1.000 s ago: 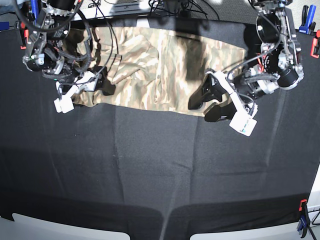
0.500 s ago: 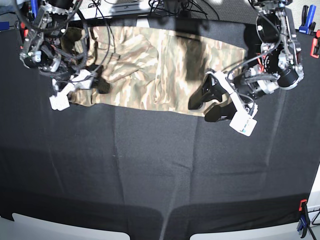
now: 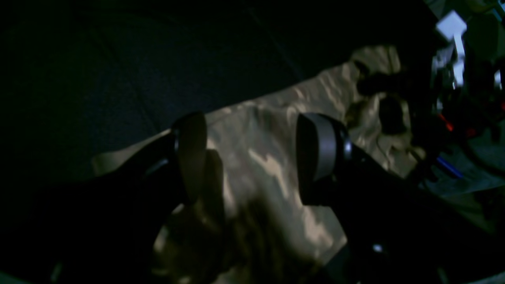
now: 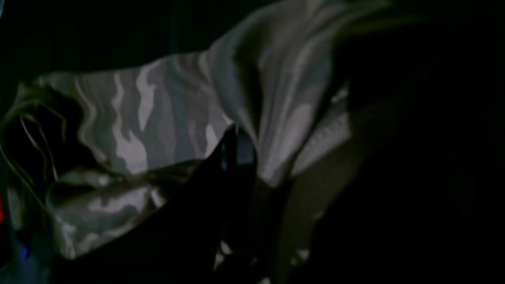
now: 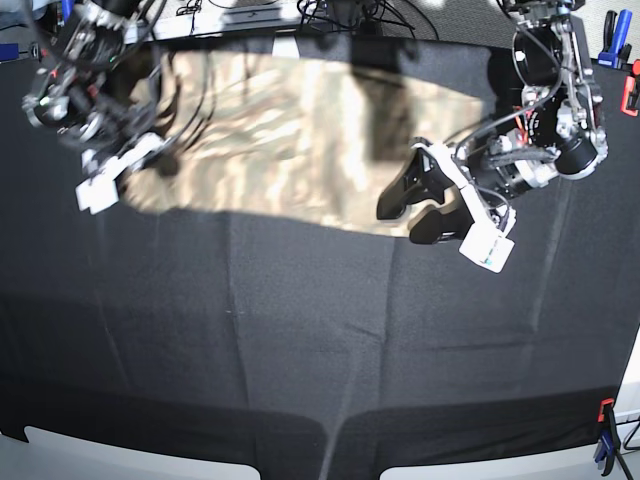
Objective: Layout the t-shirt on the table in an organized manner, then fold the t-shirt properly
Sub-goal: 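Fold the held end over onto the shirt with the right gripper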
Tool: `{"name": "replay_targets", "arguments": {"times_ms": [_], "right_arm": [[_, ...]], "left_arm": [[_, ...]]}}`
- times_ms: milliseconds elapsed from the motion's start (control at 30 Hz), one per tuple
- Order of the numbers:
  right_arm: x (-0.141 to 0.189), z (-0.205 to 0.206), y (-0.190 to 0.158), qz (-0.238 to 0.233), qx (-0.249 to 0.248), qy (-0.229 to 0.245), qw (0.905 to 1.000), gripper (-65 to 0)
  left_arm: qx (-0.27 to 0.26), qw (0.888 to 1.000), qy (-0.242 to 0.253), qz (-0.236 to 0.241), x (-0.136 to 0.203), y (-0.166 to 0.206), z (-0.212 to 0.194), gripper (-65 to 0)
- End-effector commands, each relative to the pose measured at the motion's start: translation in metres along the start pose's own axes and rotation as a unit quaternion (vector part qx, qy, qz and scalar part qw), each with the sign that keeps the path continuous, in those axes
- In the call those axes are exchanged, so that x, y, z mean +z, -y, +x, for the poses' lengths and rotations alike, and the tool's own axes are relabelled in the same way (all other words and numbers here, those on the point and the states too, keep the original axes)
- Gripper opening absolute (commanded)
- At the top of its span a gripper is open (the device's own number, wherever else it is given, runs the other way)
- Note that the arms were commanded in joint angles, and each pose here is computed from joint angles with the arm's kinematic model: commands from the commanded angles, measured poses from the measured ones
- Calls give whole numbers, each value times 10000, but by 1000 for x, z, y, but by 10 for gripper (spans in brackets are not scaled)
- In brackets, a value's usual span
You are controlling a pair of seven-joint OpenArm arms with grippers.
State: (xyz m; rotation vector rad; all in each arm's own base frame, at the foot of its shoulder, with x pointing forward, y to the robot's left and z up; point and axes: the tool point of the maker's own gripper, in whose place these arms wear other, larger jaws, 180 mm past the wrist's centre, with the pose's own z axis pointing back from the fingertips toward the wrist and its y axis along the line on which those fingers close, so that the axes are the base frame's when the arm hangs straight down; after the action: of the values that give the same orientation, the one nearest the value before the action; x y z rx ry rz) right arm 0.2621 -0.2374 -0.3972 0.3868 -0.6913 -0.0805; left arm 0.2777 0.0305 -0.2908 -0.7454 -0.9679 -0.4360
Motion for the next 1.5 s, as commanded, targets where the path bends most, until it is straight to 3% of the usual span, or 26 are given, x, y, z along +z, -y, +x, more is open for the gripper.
{"name": "replay_targets", "arguments": {"times_ms": [0, 367, 600, 1100, 1467], "right_arm": [[7, 29, 6, -138, 167, 360, 9991, -650], [57, 131, 59, -1154, 877, 915, 9852, -650], [89, 183, 73, -1532, 704, 1425, 9753, -650], [7, 156, -8, -477, 513, 1007, 9925, -650], [-25, 146, -70, 440, 176, 1080, 9930, -650]], "left_arm": [[-72, 9996, 275, -83, 2, 4, 16, -315], [-64, 9995, 289, -95, 2, 4, 16, -315], [-32, 9993, 336, -146, 2, 6, 18, -315], [32, 9991, 323, -255, 2, 10, 18, -315], [29, 9993, 284, -252, 2, 10, 16, -315]]}}
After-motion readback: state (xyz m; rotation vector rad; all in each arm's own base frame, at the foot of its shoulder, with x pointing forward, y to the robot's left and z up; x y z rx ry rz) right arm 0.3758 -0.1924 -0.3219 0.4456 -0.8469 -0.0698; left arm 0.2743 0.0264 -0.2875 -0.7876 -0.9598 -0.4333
